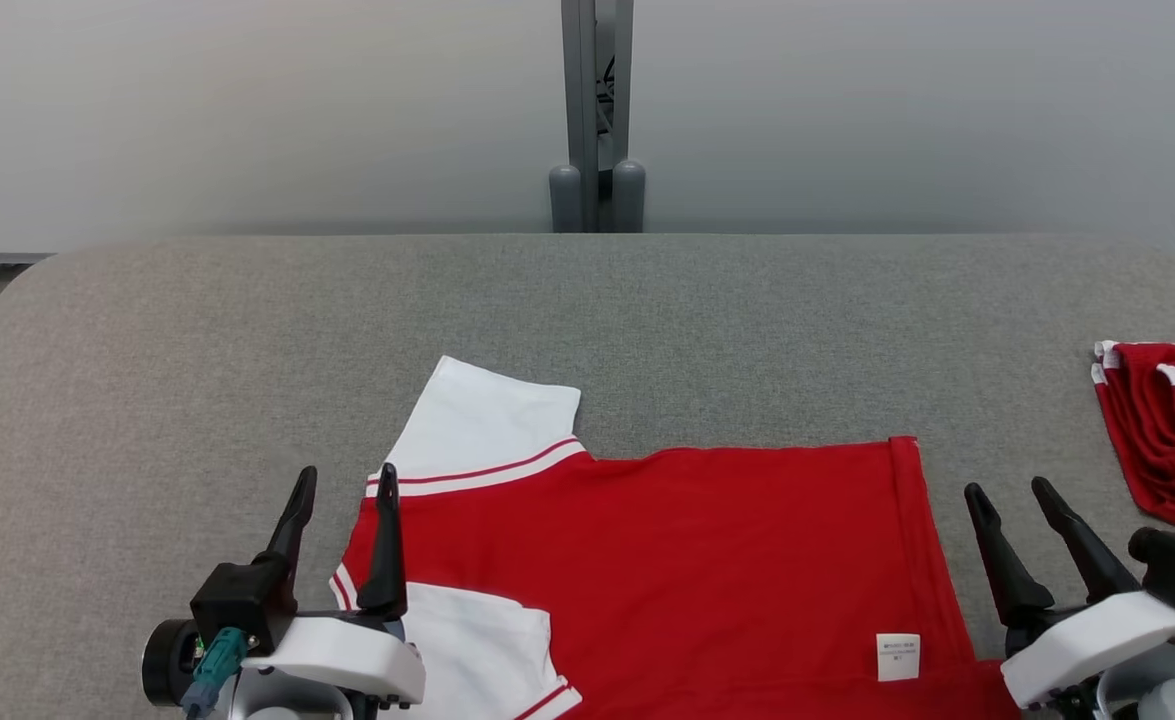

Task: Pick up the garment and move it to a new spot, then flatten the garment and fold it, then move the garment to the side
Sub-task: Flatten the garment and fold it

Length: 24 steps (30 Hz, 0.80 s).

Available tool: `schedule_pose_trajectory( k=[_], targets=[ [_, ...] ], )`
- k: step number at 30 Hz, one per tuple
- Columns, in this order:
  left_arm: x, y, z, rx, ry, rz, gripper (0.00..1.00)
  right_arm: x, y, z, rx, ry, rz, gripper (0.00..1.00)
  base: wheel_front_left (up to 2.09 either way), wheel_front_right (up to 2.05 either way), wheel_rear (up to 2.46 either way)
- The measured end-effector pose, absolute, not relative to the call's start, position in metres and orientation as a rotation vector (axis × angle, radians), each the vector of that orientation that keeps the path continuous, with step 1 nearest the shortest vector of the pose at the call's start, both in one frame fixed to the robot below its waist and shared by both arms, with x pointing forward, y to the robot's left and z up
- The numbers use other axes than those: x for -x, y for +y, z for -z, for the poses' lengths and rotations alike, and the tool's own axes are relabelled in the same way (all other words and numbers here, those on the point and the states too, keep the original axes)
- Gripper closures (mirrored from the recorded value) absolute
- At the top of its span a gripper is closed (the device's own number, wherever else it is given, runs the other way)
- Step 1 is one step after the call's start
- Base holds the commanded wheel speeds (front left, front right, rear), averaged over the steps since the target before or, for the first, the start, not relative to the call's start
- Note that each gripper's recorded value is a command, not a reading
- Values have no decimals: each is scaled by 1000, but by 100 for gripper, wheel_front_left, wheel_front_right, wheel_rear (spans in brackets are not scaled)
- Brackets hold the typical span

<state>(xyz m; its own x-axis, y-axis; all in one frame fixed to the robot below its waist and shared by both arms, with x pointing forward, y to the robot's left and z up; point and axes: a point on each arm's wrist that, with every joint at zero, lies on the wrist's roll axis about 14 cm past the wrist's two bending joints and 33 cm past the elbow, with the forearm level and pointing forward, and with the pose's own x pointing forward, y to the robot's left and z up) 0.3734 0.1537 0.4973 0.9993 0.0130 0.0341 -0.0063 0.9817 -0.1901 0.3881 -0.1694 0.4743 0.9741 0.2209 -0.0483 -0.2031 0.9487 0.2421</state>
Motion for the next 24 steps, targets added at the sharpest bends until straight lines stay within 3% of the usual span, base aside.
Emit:
schedule_pose_trajectory(
  k=[14, 24],
  targets=[
    [-389, 132, -474, 153, 43, 51, 0, -455, -176, -433, -225, 370, -265, 0, 0, 0, 0],
    [-393, 148, -466, 147, 64, -7, 0, -470, -163, -392, -193, 577, -326, 0, 0, 0, 0]
  ],
)
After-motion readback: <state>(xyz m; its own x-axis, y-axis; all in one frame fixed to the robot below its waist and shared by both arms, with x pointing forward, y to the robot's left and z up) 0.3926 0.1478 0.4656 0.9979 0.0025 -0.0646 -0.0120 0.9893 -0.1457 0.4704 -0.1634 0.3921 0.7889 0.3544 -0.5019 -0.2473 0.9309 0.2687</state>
